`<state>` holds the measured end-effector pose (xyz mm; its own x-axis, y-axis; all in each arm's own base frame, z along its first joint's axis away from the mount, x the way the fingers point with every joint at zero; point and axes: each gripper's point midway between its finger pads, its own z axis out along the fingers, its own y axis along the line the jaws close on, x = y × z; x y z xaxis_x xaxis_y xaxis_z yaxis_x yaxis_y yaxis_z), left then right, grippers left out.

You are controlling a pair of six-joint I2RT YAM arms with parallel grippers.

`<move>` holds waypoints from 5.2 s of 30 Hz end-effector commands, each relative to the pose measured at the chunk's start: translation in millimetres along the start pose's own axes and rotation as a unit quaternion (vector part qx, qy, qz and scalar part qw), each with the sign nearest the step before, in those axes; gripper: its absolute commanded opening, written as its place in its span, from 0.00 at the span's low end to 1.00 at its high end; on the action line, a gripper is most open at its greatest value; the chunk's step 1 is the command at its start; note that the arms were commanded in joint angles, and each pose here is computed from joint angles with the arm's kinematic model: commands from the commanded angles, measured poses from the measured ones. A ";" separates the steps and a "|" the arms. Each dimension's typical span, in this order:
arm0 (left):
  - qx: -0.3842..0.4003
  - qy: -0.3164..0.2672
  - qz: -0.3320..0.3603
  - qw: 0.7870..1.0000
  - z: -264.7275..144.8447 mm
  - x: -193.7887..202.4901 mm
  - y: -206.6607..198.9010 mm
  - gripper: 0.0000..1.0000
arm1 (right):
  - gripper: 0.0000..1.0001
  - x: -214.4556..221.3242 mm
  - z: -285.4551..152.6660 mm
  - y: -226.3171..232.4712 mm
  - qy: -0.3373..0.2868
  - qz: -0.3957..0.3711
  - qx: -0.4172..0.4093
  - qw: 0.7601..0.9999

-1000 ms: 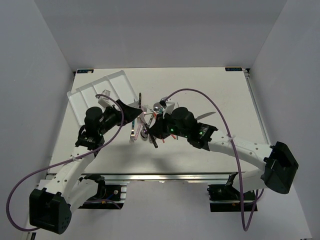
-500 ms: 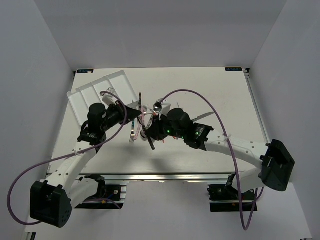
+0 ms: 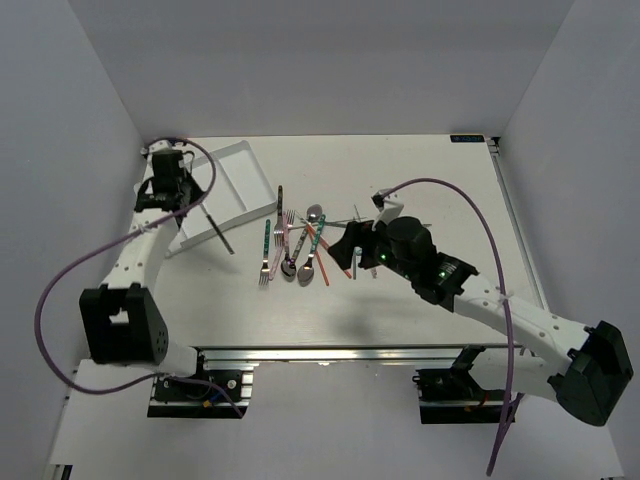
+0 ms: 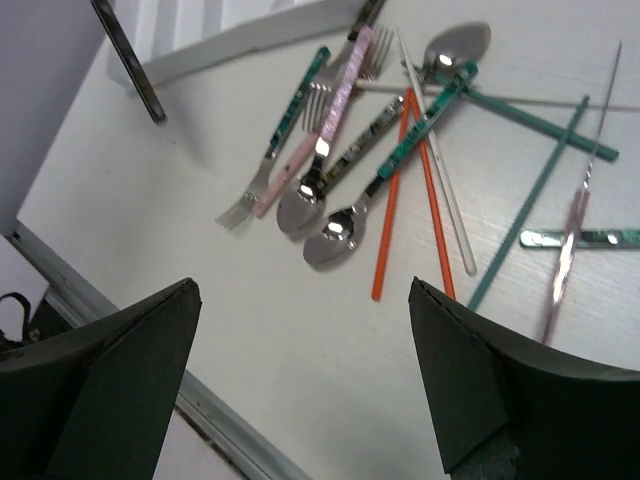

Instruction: Sort the eating utensils into containers

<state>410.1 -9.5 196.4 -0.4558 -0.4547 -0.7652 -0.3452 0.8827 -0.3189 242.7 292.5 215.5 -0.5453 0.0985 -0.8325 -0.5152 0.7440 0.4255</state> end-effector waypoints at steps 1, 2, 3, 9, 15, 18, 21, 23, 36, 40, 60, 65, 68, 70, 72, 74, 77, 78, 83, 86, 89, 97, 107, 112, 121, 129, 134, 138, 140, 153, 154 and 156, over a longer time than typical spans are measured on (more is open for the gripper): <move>-0.096 -0.028 0.012 0.995 13.2 -53.8 47.6 0.00 | 0.89 8.9 -16.5 -10.3 0.001 -0.003 0.007 1.000; -0.123 -0.001 0.019 0.992 31.0 -49.2 62.1 0.00 | 0.89 18.9 -18.6 -14.3 0.011 -0.007 0.007 1.000; -0.116 -0.016 0.016 0.993 33.0 -73.4 53.8 0.00 | 0.89 26.9 -22.0 -17.8 0.017 -0.010 0.005 1.000; -0.036 0.034 -0.015 0.999 104.2 -90.2 6.7 0.00 | 0.89 43.1 -25.9 -25.8 0.041 -0.024 -0.001 0.999; 0.093 0.029 -0.120 0.988 147.7 -117.6 -58.2 0.00 | 0.89 45.5 -24.1 -26.5 0.048 -0.028 -0.006 0.998; 0.133 0.022 -0.148 0.980 174.2 -120.7 -73.5 0.00 | 0.89 46.2 -23.7 -28.5 0.050 -0.028 -0.005 0.998; 0.151 0.027 -0.152 0.976 195.2 -114.2 -78.9 0.00 | 0.89 47.2 -23.1 -31.4 0.050 -0.028 -0.001 0.998; 0.164 0.019 -0.155 0.974 199.5 -115.9 -81.5 0.00 | 0.89 49.4 -21.9 -34.1 0.053 -0.028 0.003 0.998; 0.129 0.034 -0.116 0.984 224.4 -83.7 -74.1 0.00 | 0.89 52.6 -11.8 -35.0 0.069 -0.021 0.006 0.997; 0.123 0.052 -0.109 0.985 225.3 -68.6 -78.0 0.04 | 0.89 48.6 -10.3 -35.6 0.068 -0.021 0.012 0.997; 0.165 -0.058 -0.102 0.979 8.9 -114.6 -106.1 0.98 | 0.84 35.6 11.9 -109.3 0.101 -0.033 0.141 0.984; 0.103 -0.096 -0.009 0.990 -88.4 -53.0 -26.4 0.98 | 0.47 44.1 41.3 -149.8 0.159 -0.069 0.184 0.967; 0.057 -0.076 0.026 0.995 -87.4 -14.6 7.1 0.98 | 0.36 55.3 57.7 -162.4 0.190 -0.081 0.196 0.959; 0.039 -0.078 0.026 0.996 -89.6 -0.9 20.3 0.98 | 0.34 64.8 64.4 -169.5 0.205 -0.079 0.207 0.953; 0.028 -0.066 0.027 0.997 -83.0 19.8 32.1 0.98 | 0.33 67.7 68.6 -175.7 0.208 -0.079 0.218 0.950; 0.028 -0.060 0.031 0.997 -82.6 26.3 34.8 0.98 | 0.33 70.3 71.5 -178.5 0.211 -0.083 0.221 0.949; 0.043 -0.055 0.036 0.997 -81.4 28.1 28.9 0.98 | 0.32 77.9 76.2 -180.7 0.223 -0.084 0.216 0.947; 0.047 -0.052 0.035 0.997 -81.2 29.0 27.1 0.98 | 0.32 81.3 77.6 -181.8 0.227 -0.083 0.216 0.946; 0.055 -0.048 0.037 0.997 -81.1 31.3 24.9 0.98 | 0.13 89.2 80.3 -178.4 0.236 -0.074 0.202 0.948; 0.067 -0.046 0.036 0.996 -81.8 32.9 20.8 0.98 | 0.08 82.6 77.9 -177.7 0.226 -0.075 0.207 0.949; 0.098 -0.036 0.033 0.994 -82.3 36.5 9.5 0.98 | 0.00 70.8 73.0 -173.5 0.214 -0.074 0.210 0.951; 0.435 -0.019 -0.063 0.898 -134.5 42.7 -104.1 0.98 | 0.00 24.4 49.3 -69.8 0.124 -0.011 0.003 0.992; 0.602 0.016 -0.065 0.796 -206.6 83.9 -190.4 0.91 | 0.00 -14.5 -44.3 78.8 0.064 0.033 -0.376 0.924; 0.631 0.007 -0.058 0.774 -222.7 85.0 -206.2 0.79 | 0.00 -14.7 -62.5 98.9 0.078 0.045 -0.431 0.898; 0.689 -0.028 -0.045 0.723 -259.1 70.2 -215.1 0.32 | 0.00 -11.3 -59.9 105.6 0.103 0.054 -0.433 0.894; 0.653 -0.042 -0.028 0.755 -242.9 64.2 -220.6 0.00 | 0.47 -16.3 -49.2 94.3 0.086 0.057 -0.394 0.913; 0.264 -0.066 0.003 0.962 -100.7 28.0 -172.0 0.00 | 0.89 -30.5 -14.7 -2.4 0.010 0.053 -0.095 0.994; 0.076 -0.050 0.049 0.995 -17.0 -6.4 -152.2 0.00 | 0.89 -17.7 -24.8 -38.4 0.011 0.036 -0.011 0.999; 0.022 -0.034 0.058 0.997 32.2 -26.2 -145.3 0.00 | 0.89 -14.0 -30.8 -40.9 0.013 0.027 -0.007 1.000; 0.000 0.002 0.041 0.999 178.8 -72.2 -100.4 0.00 | 0.89 6.0 -48.4 -63.2 0.034 -0.014 0.032 0.999; 0.007 0.003 0.038 0.999 183.6 -70.6 -100.8 0.00 | 0.89 5.6 -48.2 -62.7 0.036 -0.016 0.030 0.999; 0.015 0.010 0.030 0.999 190.1 -66.8 -99.3 0.00 | 0.89 5.0 -46.9 -62.1 0.039 -0.019 0.029 0.999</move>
<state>618.9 -16.5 119.9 -0.5582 -0.4068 -0.7232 -0.4069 0.8938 -0.1887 236.7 218.0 198.2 -0.6024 0.0435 -0.7970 -0.4809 0.7771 0.4060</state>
